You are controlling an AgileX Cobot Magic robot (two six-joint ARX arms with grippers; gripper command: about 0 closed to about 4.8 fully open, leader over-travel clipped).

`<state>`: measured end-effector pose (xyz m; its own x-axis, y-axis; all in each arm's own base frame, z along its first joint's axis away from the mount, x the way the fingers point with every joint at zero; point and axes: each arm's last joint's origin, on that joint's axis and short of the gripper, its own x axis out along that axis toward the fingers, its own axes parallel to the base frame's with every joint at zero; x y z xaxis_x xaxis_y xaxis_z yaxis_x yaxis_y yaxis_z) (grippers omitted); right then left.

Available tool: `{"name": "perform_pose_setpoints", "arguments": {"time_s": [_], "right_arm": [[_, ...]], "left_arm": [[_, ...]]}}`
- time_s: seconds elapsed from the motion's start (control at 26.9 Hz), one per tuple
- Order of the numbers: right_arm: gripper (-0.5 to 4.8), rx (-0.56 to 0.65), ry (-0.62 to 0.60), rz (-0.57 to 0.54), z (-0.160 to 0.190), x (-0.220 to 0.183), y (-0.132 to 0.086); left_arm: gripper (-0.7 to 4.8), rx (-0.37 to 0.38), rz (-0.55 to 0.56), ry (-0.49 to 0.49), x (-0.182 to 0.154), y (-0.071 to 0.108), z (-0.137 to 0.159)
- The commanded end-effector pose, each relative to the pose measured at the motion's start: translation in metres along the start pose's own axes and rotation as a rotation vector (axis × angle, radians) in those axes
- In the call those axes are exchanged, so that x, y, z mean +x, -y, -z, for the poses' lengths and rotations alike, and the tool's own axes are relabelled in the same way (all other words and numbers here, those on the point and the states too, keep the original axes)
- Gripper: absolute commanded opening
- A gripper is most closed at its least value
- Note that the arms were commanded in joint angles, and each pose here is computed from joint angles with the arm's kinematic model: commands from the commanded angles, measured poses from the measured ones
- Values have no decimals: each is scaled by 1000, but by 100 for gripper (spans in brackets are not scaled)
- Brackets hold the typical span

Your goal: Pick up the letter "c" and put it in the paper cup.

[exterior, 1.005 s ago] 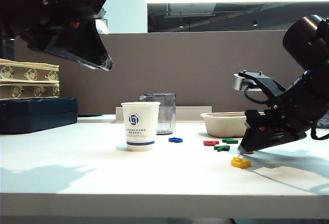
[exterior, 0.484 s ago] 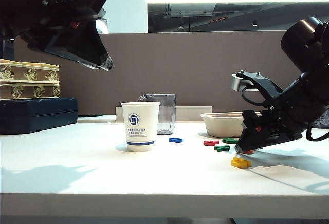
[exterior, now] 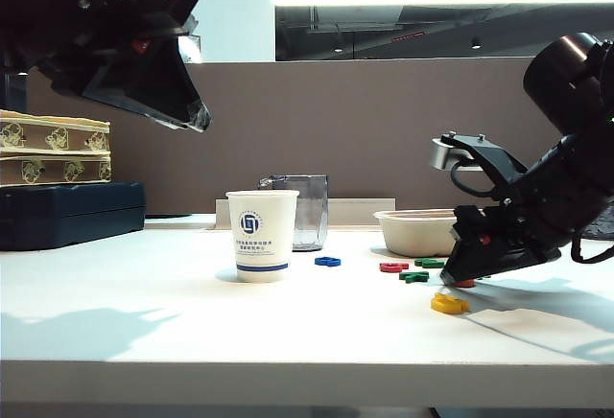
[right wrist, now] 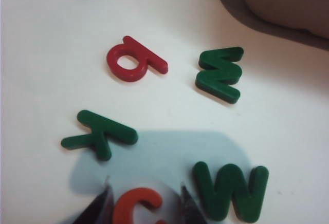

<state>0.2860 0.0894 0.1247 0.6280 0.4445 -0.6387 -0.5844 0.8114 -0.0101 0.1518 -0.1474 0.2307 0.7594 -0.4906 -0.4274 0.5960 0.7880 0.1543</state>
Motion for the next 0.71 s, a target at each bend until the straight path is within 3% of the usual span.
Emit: {"name": "perform_pose_setpoints", "arguments": {"time_s": [0.04,0.3,0.71], "right_arm": [[144,21,-96,-6,13,2,-3],[116,17,-80,0,11,1,-2],[116,2,-23,14,-2,-11,-3]], "left_arm": [[97,-6,-4,16,-1,0,-2],[97,-6,-4,16,-1,0,-2],[97,-6,-4,16,-1,0,-2]]}}
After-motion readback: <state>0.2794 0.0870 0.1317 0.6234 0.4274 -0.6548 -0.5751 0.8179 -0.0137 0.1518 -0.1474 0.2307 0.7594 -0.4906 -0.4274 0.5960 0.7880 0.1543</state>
